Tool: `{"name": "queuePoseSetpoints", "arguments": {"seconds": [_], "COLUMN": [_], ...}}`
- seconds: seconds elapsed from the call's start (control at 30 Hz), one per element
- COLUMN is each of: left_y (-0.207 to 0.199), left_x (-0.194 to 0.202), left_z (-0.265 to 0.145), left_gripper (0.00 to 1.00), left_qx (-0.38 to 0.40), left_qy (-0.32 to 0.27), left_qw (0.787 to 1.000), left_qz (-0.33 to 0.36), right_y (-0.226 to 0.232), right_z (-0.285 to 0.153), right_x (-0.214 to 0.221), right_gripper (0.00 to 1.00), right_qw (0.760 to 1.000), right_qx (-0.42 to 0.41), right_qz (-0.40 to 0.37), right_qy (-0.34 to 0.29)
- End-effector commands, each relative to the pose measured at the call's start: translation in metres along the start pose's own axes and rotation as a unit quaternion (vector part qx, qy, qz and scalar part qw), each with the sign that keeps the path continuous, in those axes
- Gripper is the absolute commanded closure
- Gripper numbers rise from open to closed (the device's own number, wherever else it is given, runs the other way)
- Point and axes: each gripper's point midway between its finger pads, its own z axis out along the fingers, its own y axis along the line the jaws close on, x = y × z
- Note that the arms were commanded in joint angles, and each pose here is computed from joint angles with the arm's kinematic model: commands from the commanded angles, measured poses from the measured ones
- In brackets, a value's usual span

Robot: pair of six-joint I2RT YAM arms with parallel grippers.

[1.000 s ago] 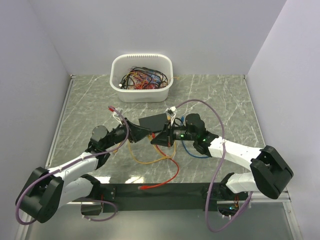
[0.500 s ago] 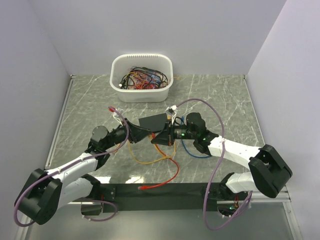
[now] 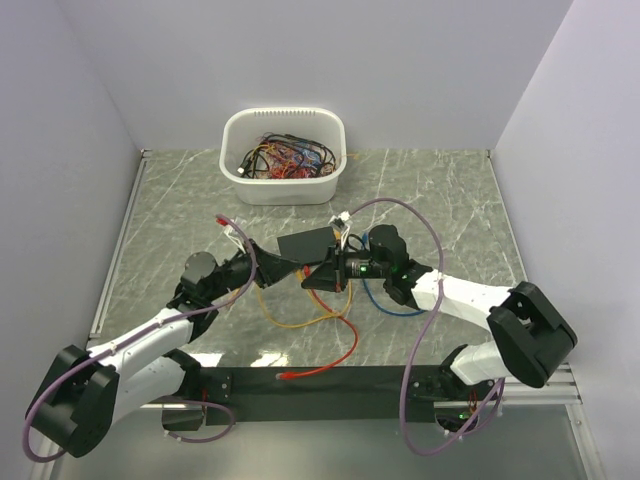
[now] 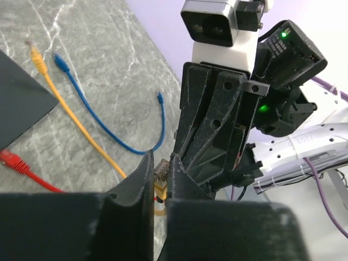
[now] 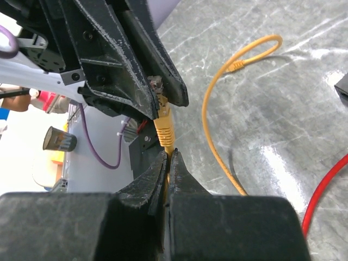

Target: Insert the plug into the switch port

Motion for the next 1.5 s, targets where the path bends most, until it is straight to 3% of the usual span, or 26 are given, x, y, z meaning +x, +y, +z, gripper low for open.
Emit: {"name": "queuePoseSetpoints", "arguments": {"seconds": [0.0, 0.1, 0.17, 0.2, 0.3, 0.37, 0.6, 0.97, 1.47], "left_y": [-0.024, -0.015, -0.008, -0.002, 0.011, 0.018, 0.040, 0.046, 0.050], "left_x": [-0.019, -0.021, -0.026, -0.025, -0.030, -0.028, -0.020, -0.016, -0.011], "left_z": [0.002, 0.003, 0.003, 0.001, -0.003, -0.006, -0.009, -0.004, 0.000], "left_gripper": [0.98, 0.99, 0.99, 1.00, 0.99, 1.00, 0.99, 0.99, 0.99], "left_qx": [0.033, 0.000, -0.030, -0.052, -0.098, -0.117, -0.171, -0.191, -0.190], "left_qy": [-0.024, -0.021, -0.031, -0.027, -0.049, -0.056, -0.064, -0.060, -0.054], "left_qw": [0.999, 1.000, 0.999, 0.998, 0.993, 0.989, 0.974, 0.969, 0.969], "left_qz": [0.028, 0.011, 0.002, -0.010, -0.041, -0.068, -0.131, -0.147, -0.149], "right_y": [-0.008, -0.014, -0.019, -0.021, -0.025, -0.033, -0.025, -0.013, -0.027], "right_z": [0.001, -0.001, -0.006, -0.010, -0.018, -0.024, -0.037, 0.007, 0.035], "right_x": [-0.009, -0.014, -0.015, -0.026, -0.032, -0.037, -0.057, -0.040, -0.033], "right_gripper": [1.00, 0.97, 0.83, 0.68, 0.53, 0.50, 0.50, 0.51, 0.54], "right_qw": [1.000, 0.999, 0.997, 0.995, 0.990, 0.984, 0.957, 0.945, 0.930], "right_qx": [0.016, 0.043, 0.073, 0.095, 0.133, 0.172, 0.269, 0.286, 0.329], "right_qz": [0.005, 0.000, -0.005, -0.020, -0.026, -0.026, -0.098, -0.157, -0.163], "right_qy": [-0.008, -0.012, -0.012, -0.030, -0.029, -0.032, -0.052, -0.007, 0.020]}}
